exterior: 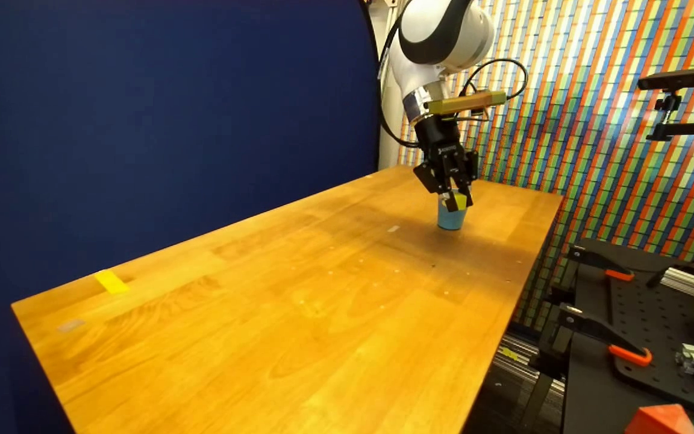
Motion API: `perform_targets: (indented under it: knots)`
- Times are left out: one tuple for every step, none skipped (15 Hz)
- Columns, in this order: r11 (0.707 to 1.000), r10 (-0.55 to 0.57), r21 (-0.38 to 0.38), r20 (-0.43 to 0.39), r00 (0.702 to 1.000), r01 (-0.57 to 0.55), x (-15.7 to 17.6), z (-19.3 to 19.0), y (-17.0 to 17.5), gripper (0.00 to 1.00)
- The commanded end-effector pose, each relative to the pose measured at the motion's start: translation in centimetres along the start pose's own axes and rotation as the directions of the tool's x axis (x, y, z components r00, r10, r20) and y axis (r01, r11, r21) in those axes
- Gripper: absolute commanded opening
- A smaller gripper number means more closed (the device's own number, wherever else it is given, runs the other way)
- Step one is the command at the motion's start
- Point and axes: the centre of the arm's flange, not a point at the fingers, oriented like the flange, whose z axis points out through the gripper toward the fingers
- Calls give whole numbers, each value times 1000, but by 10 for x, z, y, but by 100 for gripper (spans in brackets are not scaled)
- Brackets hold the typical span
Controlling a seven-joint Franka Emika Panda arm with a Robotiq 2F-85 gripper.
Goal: Put the yellow block inside the blue cup
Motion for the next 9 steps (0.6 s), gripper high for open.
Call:
perform_targets:
  knots:
    - [981,159,111,-20,987,-156,-23,-20,37,9]
    - [971,206,127,-17,978,-202,-23,-22,46,9]
    - [959,251,143,-14,968,-246,-22,-24,53,9]
    - [944,292,162,-10,956,-287,-21,-26,59,9]
    - [927,336,178,-3,942,-330,-18,-26,66,9]
    - [908,378,195,3,926,-371,-16,-27,72,9]
    - [886,422,208,4,906,-414,-14,-27,78,9]
    - [864,462,223,8,887,-452,-11,-28,83,9]
    - [839,502,237,9,865,-489,-7,-29,87,9]
